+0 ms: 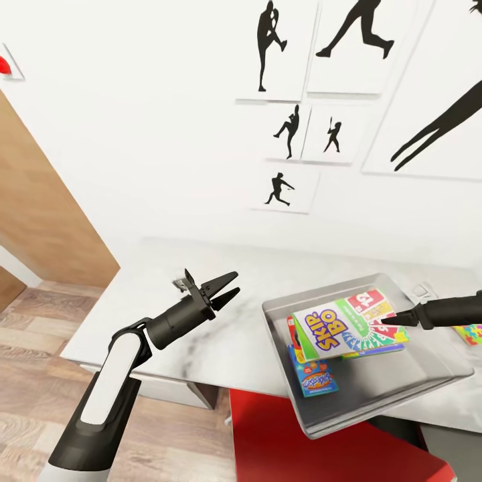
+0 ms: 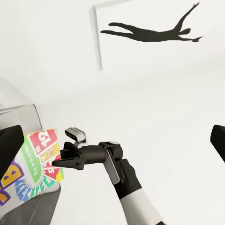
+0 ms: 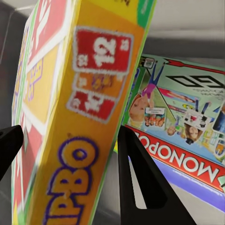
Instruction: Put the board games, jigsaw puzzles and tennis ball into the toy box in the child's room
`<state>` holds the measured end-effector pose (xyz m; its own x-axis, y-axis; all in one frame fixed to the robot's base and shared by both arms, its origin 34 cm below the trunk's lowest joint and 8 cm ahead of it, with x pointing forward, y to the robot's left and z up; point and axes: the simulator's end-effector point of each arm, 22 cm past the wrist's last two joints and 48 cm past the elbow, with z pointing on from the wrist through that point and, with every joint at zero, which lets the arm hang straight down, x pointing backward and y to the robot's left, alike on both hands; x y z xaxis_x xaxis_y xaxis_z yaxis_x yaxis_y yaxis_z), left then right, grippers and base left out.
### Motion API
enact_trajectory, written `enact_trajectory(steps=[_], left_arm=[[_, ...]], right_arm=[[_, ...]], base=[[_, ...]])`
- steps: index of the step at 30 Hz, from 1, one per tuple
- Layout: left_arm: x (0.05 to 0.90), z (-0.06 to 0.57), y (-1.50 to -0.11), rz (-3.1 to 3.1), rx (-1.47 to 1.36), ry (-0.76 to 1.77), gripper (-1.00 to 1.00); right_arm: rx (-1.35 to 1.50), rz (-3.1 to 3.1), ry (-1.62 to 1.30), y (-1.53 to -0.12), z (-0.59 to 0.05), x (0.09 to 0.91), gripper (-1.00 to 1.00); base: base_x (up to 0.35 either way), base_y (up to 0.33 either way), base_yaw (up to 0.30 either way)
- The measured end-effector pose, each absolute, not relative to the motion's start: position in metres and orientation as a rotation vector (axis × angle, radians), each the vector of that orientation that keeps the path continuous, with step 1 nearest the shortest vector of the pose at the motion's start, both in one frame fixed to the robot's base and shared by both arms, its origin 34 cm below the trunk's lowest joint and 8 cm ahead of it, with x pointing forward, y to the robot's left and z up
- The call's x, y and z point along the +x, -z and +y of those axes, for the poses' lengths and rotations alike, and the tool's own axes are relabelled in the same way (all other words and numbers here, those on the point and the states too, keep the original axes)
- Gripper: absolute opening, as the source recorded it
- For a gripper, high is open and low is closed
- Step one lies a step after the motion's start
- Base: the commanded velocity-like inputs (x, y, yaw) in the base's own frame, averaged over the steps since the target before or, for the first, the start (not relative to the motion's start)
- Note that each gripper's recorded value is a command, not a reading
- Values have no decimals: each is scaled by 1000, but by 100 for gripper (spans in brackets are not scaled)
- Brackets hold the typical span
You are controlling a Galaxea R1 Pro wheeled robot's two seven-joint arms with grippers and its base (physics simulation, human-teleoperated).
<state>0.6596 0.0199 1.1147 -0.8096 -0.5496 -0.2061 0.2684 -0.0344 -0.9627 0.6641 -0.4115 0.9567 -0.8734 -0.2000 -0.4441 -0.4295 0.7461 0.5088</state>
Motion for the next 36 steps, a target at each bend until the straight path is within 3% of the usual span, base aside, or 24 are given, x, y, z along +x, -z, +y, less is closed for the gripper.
enact_trajectory(steps=[36], left_arm=[[665,19,-1084,1726,-351,1905,100]], right_arm=[[-455,2598,-961,-935,-405,663,-100]], base=[[0,0,0]])
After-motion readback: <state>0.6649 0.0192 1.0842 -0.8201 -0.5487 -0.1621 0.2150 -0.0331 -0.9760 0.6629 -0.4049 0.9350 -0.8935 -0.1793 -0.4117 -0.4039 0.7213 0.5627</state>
